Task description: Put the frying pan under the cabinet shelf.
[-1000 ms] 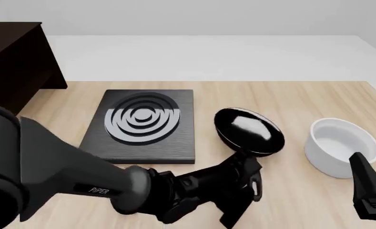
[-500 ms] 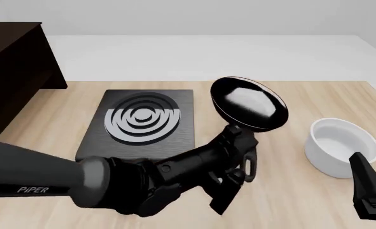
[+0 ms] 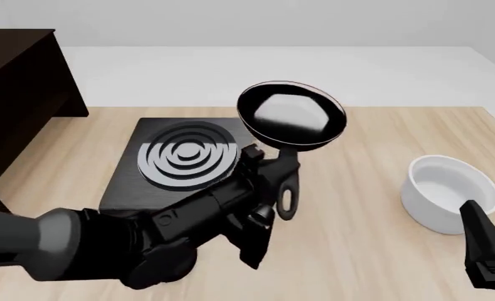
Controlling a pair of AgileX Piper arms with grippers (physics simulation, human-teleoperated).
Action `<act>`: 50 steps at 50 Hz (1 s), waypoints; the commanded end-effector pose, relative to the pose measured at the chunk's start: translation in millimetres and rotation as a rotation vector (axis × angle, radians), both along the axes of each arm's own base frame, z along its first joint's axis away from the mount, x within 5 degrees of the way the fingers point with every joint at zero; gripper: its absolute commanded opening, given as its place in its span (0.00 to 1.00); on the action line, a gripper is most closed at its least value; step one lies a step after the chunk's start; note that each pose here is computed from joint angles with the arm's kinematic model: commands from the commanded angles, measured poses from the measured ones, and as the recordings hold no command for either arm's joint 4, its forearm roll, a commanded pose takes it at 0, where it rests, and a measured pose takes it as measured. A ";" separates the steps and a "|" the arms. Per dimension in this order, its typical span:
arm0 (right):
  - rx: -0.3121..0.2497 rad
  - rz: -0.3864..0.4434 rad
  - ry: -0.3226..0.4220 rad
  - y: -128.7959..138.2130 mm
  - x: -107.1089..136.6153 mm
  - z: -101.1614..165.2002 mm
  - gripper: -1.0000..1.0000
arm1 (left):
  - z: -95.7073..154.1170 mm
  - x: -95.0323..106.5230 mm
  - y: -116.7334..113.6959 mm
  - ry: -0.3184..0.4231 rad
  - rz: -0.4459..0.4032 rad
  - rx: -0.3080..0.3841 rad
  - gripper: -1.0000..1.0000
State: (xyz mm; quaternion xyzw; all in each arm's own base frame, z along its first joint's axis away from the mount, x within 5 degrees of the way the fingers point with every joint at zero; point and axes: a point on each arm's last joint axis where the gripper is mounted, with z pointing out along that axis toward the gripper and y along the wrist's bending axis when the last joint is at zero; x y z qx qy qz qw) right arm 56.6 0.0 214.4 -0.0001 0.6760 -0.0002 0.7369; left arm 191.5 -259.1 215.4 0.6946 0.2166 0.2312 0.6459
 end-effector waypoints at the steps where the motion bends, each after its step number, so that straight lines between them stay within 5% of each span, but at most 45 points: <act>1: 0.000 0.000 0.000 0.0 0.0 0.0 1.00 | 8.0 3.1 31.1 -0.046 0.061 -0.077 0.00; 20: 0.000 0.000 0.000 0.0 0.0 0.0 1.00 | -16.3 9.7 101.8 -0.041 0.259 -0.165 0.00; 50: 0.000 0.000 0.000 0.0 0.0 0.0 1.00 | -13.0 2.3 163.8 0.024 0.459 -0.290 0.00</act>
